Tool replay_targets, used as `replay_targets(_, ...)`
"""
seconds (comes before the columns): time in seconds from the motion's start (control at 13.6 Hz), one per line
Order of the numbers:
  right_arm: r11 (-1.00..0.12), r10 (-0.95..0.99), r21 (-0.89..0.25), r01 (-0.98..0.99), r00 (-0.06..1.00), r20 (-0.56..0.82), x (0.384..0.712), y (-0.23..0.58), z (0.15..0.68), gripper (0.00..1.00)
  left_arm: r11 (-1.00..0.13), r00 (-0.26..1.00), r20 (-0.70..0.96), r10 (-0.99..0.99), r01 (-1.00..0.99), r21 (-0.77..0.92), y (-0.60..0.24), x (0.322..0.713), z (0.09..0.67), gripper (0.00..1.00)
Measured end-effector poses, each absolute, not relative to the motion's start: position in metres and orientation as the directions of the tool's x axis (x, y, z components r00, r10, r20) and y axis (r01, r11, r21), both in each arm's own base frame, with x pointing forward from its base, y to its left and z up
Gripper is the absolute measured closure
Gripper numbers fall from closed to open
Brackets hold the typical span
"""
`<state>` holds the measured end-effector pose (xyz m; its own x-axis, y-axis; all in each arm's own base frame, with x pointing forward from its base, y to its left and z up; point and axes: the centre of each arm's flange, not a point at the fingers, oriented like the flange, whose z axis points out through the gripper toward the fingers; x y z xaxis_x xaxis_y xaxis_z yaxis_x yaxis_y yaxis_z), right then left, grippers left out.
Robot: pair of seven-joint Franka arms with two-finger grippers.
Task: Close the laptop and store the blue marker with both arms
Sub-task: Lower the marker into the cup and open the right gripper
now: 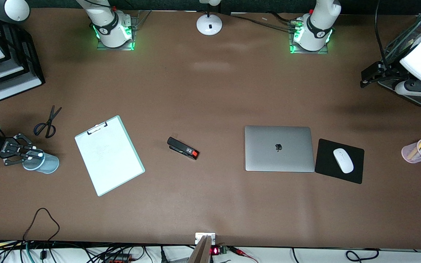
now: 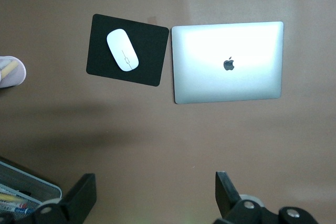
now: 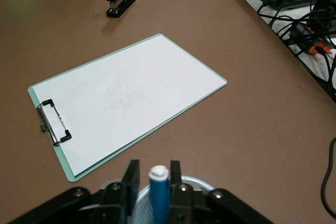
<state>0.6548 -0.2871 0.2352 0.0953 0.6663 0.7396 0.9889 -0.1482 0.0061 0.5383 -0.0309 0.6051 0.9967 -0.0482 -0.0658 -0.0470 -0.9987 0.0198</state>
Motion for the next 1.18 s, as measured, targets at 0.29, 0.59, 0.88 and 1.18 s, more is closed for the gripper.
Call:
replay_targets(0.29, -0.18, 0.643, -0.046, 0.983, 0.153, 0.75, 0.651, -0.294, 0.244, 0.22, -0.999, 0.997, -0.067, -0.049, -0.047, 0.02, -0.031, 0.538, 0.605, 0.0)
replay_targets(0.59, -0.204, 0.633, -0.127, 0.971, 0.23, 0.739, 0.652, -0.289, 0.3, 0.0, -0.999, 0.997, -0.067, -0.049, -0.047, 0.02, -0.031, 0.538, 0.605, 0.0)
replay_targets(0.88, -0.227, 0.652, -0.238, 0.944, 0.329, 0.684, 0.646, -0.273, 0.382, 0.0, -0.999, 0.996, -0.072, -0.048, -0.047, 0.02, -0.031, 0.54, 0.602, 0.0)
replay_targets(1.18, -0.244, 0.701, -0.312, 0.918, 0.389, 0.598, 0.66, -0.229, 0.45, 0.0, -0.999, 0.996, -0.077, -0.048, -0.047, 0.02, -0.031, 0.542, 0.599, 0.0)
